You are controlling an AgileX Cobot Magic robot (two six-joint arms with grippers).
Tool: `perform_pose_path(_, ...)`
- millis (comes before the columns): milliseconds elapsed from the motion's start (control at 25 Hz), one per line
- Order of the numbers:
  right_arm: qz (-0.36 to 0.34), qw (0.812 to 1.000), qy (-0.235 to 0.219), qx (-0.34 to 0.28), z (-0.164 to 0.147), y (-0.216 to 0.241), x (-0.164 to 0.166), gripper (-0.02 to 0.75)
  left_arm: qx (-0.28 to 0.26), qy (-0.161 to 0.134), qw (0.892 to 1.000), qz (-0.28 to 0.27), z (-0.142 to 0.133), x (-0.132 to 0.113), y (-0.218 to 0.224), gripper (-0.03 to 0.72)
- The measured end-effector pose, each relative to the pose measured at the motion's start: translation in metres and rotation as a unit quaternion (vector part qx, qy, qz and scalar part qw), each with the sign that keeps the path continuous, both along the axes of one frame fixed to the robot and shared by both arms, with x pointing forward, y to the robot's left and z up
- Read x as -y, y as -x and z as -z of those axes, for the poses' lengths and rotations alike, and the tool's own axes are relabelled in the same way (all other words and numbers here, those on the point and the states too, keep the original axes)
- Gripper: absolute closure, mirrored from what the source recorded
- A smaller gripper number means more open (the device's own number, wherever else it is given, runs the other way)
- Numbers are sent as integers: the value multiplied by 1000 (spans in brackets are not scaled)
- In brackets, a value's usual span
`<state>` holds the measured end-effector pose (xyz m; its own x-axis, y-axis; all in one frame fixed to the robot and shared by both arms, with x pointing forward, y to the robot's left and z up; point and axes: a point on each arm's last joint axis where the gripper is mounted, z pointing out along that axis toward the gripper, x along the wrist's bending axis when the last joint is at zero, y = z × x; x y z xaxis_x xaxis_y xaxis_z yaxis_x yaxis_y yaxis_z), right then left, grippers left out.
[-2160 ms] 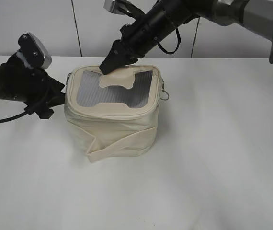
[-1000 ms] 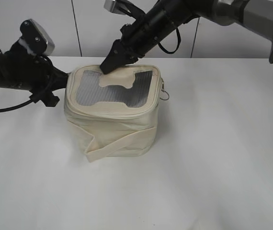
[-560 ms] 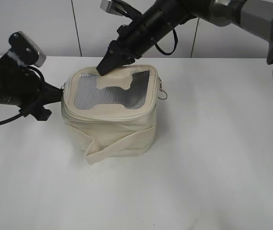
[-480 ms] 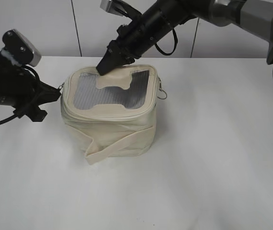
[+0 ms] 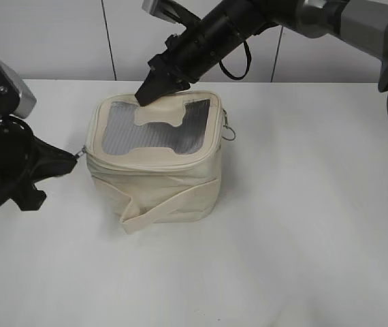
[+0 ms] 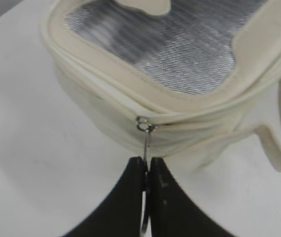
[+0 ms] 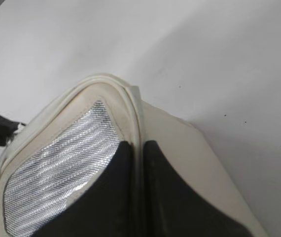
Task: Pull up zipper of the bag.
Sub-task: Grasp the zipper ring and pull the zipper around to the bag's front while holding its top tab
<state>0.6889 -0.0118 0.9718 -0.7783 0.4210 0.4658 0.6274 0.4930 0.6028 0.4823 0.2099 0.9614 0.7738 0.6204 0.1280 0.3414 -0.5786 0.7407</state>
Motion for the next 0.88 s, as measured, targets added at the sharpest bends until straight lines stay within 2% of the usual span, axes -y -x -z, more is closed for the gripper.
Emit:
perform_pose_path(120, 3, 1000, 2, -3, 0, 0, 1, 690, -22, 6, 999, 31, 3, 13, 11, 689)
perform_pose_path(280, 4, 1000, 3, -7, 0, 0, 1, 690, -26, 3, 995, 98, 4, 48, 30, 689)
perform_pose_path(360, 0, 1000, 3, -12, 1, 1, 1, 690, -19, -4, 995, 99, 3, 65, 36, 689)
perform_pose_path(440, -2, 1000, 4, -13, 1, 2, 1, 690, -3, -24, 995, 92, 3, 78, 40, 689)
perform_pose_path(560, 3, 1000, 4, -14, 1, 1, 1, 690, -2, -30, 998, 49, 3, 82, 41, 683)
perform_pose_path(640, 12, 1000, 3, -16, 1, -2, 4, 671, -11, -18, 1000, 21, 3, 81, 40, 638)
perform_pose_path(720, 30, 999, 0, -20, -2, -7, 12, 597, -11, 6, 1000, 14, -5, 81, 42, 525)
perform_pose_path(840, 59, 998, -5, -14, -17, -18, 38, 474, -16, 67, 998, 10, -24, 82, 50, 358)
perform_pose_path(880, 70, 998, -5, -8, -25, -22, 50, 454, -15, 83, 996, 15, -31, 81, 54, 332)
